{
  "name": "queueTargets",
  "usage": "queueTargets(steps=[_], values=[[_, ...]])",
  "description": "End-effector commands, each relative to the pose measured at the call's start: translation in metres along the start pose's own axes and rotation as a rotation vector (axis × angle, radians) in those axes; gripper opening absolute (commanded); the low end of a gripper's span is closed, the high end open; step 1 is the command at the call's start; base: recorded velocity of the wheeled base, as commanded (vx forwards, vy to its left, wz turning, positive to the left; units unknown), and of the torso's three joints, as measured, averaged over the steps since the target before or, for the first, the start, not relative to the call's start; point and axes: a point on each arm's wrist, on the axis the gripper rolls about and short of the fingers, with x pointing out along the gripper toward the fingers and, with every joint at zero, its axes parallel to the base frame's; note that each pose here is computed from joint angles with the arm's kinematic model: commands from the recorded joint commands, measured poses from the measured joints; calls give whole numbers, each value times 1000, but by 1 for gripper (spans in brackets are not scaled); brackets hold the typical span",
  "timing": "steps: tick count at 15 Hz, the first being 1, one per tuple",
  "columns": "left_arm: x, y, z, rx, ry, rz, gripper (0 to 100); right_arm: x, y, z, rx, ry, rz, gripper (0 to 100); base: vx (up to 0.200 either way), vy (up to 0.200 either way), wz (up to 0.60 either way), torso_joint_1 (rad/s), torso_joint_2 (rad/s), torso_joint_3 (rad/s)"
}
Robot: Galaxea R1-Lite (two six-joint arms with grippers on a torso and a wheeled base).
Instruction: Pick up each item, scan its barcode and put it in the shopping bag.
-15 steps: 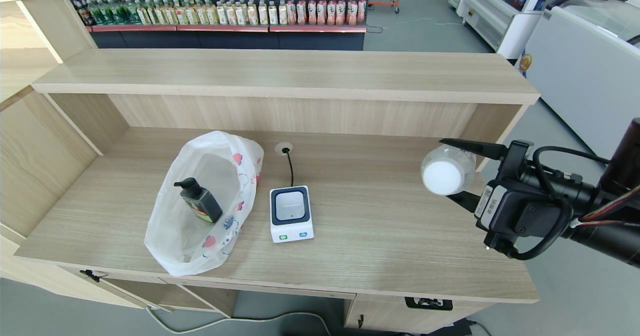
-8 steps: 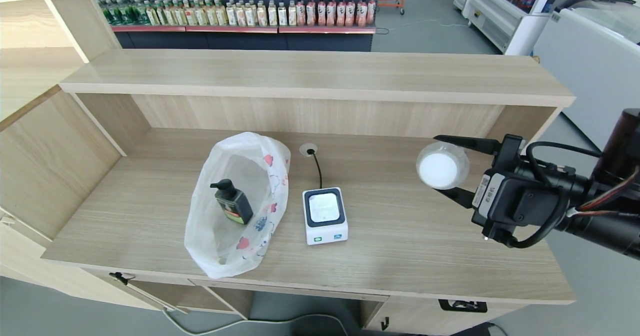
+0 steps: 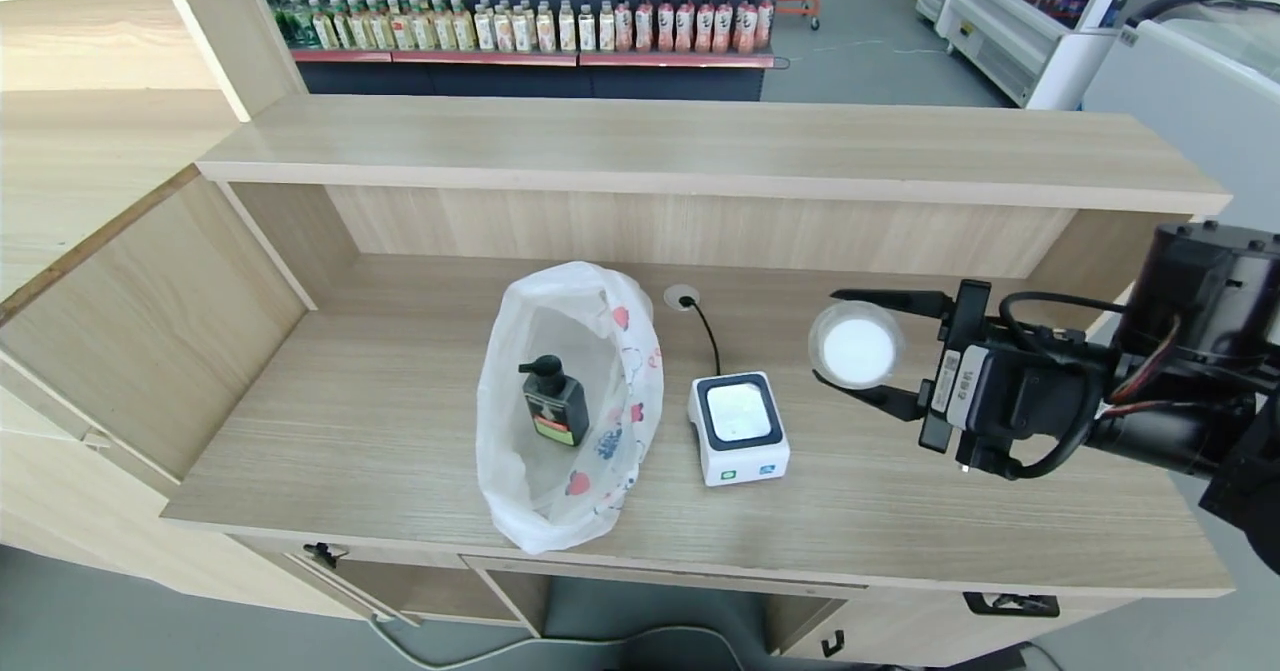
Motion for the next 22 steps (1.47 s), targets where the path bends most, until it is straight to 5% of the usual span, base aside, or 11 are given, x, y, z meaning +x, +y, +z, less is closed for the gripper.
queueTargets(steps=[1,7,13,22], values=[[0,0,0,0,0,0,100,0,10,-21,33,13,47,0,0,0,0,0,0,0],[0,0,0,-2,0,0,100,-16,23,-63,42,-26,113,0,0,0,0,0,0,0],[0,0,0,-2,0,0,100,-3,38,-89,76,-158,173,0,0,0,0,0,0,0],[0,0,0,-2,0,0,100,21,50,-94,52,-235,195,0,0,0,0,0,0,0]])
